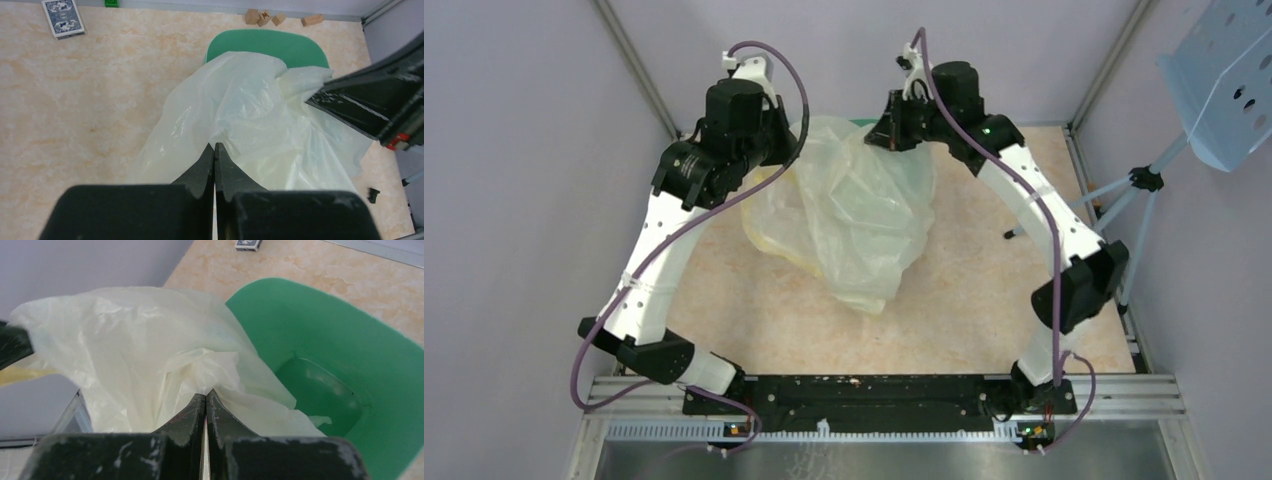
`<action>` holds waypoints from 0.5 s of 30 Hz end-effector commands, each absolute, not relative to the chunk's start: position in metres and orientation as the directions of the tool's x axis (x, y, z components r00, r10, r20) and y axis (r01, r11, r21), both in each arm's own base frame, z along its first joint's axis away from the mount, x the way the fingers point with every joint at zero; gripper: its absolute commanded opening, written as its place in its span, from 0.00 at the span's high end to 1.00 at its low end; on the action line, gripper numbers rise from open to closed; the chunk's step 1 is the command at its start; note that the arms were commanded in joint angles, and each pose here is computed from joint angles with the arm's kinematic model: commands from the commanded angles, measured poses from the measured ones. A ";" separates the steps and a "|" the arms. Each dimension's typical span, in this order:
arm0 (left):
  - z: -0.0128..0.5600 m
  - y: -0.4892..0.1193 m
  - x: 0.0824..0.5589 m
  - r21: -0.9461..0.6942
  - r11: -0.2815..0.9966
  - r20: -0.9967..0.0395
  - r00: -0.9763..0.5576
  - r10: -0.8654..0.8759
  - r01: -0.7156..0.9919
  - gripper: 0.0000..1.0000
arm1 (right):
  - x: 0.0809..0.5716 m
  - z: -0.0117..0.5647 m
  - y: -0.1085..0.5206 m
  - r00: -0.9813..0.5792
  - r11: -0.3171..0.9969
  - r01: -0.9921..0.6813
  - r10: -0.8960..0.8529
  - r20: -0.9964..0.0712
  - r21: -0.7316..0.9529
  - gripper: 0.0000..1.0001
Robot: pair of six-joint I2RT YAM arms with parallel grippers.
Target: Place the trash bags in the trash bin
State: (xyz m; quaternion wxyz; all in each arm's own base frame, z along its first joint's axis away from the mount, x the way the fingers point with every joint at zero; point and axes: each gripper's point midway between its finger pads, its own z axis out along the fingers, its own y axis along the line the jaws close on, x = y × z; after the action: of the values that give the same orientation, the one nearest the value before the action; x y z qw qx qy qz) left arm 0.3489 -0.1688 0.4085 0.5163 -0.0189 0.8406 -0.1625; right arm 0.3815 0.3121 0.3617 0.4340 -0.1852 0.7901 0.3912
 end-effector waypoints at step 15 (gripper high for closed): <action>0.410 -0.173 0.340 -0.358 0.919 -0.840 -0.486 -0.240 0.166 1.00 | 0.434 0.327 0.320 -0.597 0.762 -0.559 -0.096 -0.797 0.327 0.68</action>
State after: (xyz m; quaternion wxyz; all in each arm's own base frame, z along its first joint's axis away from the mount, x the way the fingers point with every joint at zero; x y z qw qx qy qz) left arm 0.3479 -0.1728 0.3965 0.4954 -0.0175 0.8504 -0.1767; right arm 0.4525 0.3289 0.2503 0.3297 -0.1811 0.8866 0.2694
